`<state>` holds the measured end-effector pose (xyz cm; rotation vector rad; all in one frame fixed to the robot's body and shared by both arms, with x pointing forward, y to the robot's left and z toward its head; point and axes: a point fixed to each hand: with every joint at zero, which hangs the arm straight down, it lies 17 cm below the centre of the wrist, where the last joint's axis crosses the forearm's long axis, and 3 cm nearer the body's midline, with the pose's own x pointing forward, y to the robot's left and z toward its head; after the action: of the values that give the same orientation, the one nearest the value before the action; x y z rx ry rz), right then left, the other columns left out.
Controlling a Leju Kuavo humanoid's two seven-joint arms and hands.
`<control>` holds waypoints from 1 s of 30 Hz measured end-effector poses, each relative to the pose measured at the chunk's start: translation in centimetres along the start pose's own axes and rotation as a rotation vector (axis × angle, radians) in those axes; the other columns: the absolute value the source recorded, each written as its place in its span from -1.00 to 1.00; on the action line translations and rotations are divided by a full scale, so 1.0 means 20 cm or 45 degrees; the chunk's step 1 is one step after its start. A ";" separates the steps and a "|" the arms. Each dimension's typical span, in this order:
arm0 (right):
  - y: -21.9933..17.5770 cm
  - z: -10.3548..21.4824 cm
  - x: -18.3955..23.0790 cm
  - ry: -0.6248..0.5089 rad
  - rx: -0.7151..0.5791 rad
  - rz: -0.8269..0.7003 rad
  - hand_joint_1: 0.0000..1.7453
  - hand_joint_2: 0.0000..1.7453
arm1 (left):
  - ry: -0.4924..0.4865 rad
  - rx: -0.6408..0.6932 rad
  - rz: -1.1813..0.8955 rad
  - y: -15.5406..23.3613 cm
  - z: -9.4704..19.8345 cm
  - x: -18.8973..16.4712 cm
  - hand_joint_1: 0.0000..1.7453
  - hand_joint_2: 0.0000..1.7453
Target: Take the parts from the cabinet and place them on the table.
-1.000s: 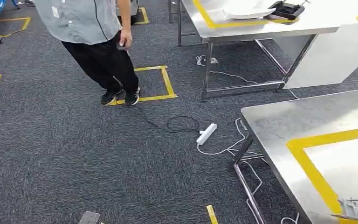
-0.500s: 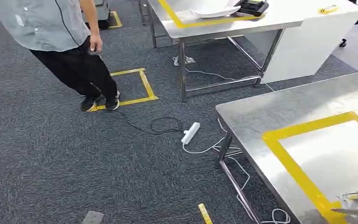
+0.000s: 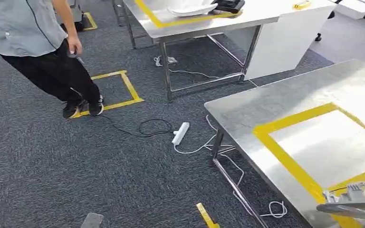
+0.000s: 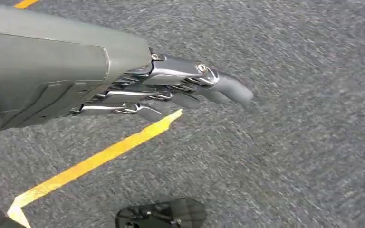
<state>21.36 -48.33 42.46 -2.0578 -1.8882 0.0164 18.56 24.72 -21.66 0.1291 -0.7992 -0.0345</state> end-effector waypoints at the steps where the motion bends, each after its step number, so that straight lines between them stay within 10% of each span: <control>1: 0.01 0.00 0.00 0.004 0.005 -0.003 -0.08 1.00 | 0.001 0.000 0.001 0.00 0.00 0.00 -1.00 1.00; 30: 0.27 -0.02 0.16 -0.009 0.080 -0.150 -0.08 1.00 | -0.015 -0.065 -0.039 -0.06 -0.01 0.02 -1.00 1.00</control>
<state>27.09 -45.56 42.21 -1.9050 -1.9841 0.0536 18.98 23.54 -21.69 0.0924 -0.8074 -0.0845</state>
